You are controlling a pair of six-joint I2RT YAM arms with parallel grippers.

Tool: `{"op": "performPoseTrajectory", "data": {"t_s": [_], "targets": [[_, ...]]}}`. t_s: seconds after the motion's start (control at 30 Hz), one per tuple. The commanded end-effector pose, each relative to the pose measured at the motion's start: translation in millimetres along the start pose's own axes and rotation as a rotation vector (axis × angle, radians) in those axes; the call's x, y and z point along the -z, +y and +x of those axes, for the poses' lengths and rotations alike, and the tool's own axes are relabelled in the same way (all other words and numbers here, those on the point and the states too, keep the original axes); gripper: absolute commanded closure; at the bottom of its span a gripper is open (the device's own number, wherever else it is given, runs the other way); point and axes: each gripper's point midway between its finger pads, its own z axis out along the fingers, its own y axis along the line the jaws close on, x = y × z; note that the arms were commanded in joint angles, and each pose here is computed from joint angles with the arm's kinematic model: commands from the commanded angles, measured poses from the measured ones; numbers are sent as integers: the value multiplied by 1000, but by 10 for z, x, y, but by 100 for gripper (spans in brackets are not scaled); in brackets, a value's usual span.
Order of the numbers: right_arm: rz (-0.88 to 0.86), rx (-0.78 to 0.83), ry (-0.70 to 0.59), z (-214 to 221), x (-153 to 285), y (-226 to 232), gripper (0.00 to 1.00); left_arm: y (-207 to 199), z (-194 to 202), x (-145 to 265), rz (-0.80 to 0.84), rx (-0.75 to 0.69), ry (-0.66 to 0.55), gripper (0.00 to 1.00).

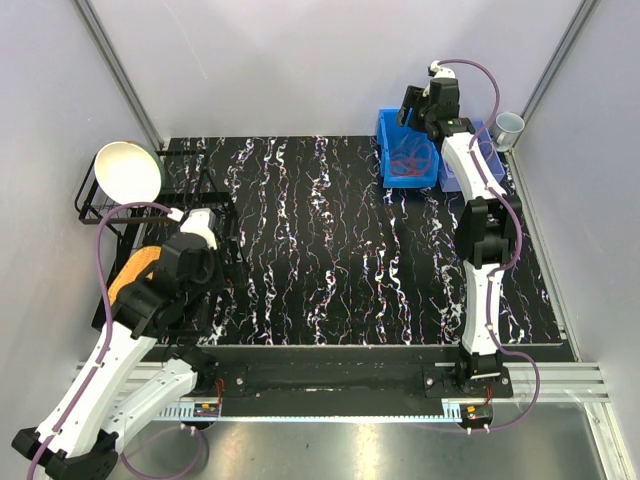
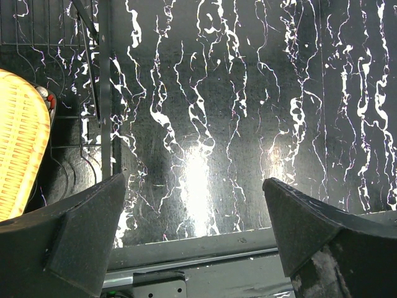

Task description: Untangle the cables

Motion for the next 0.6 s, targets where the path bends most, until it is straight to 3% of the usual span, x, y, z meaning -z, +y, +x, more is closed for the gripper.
{"op": "performPoseTrajectory", "data": {"t_s": [0.0,0.37,0.57], "targets": [[-17,-12,-81,-394,210,102,25,-4,-112,-29,-8,15,-47,4],[-58,-42,-90,-544,493,230,25,8,-124,-27,-16,17,-52,4],[-63,-59,-31,-334,704,222,25,17,-122,-31,-20,20,-54,4]]}}
